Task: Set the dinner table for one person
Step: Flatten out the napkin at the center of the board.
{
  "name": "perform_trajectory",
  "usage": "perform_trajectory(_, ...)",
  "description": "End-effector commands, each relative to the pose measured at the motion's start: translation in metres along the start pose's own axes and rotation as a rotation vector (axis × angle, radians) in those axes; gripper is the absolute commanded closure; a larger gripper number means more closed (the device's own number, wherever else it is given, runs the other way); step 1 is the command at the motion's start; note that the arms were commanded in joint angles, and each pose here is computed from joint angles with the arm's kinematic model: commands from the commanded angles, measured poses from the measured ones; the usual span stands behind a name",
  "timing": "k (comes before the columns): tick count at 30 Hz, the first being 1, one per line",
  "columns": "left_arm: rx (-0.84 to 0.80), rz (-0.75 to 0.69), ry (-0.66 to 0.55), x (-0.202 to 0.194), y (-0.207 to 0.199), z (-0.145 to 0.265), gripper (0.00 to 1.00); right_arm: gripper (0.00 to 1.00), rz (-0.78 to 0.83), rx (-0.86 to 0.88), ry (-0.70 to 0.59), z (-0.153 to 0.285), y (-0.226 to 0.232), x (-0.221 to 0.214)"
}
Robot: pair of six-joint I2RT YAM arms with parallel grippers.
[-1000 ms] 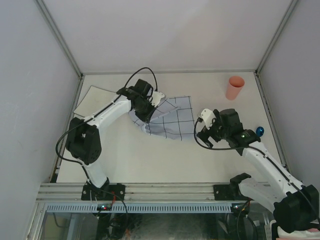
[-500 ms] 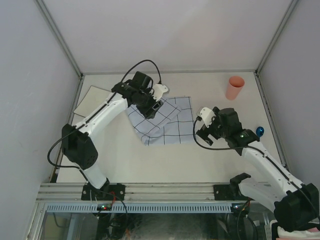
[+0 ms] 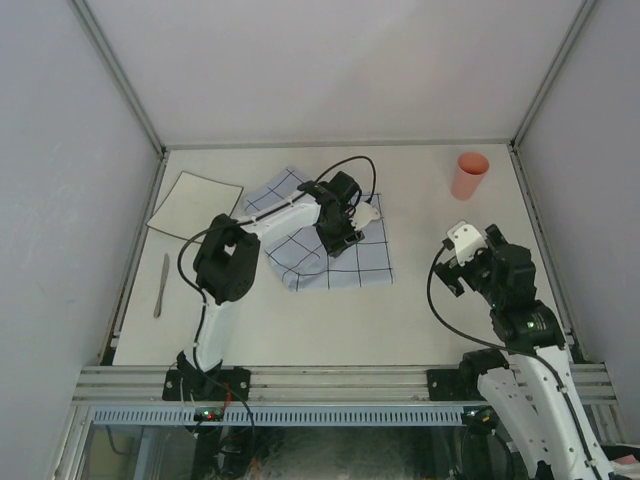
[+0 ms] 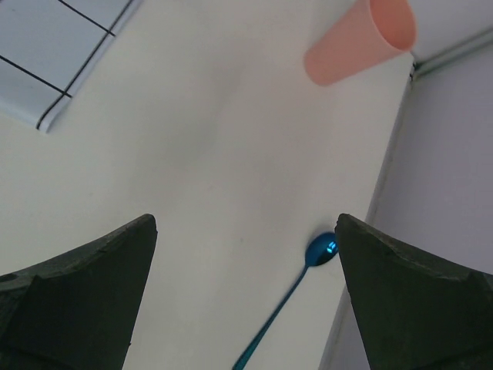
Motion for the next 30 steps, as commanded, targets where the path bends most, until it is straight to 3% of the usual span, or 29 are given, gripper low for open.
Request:
perform_trajectory(1,0.171,-0.036,-0.068,0.025,0.039,0.017,0.39,0.0,-0.065,-0.005,0.042,0.013,0.003,-0.019)
perform_trajectory(9,0.246,-0.046,-0.02,0.015,0.054,0.006,0.39,0.0,-0.133,-0.016,-0.016,0.019,0.006,-0.018)
perform_trajectory(30,0.107,-0.023,-0.028,0.018,0.018,-0.009,0.4,0.0,-0.141,-0.025,-0.02,0.02,0.006,-0.021)
Point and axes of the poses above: each gripper's point midway between its finger pads, its own z axis back along the fingers, its own y axis along the line the jaws close on, x = y × z, the point moved 1 cm from there along z, back along the fingers, and after that the axes turned 2 degrees about -z, right-handed, at the moved point
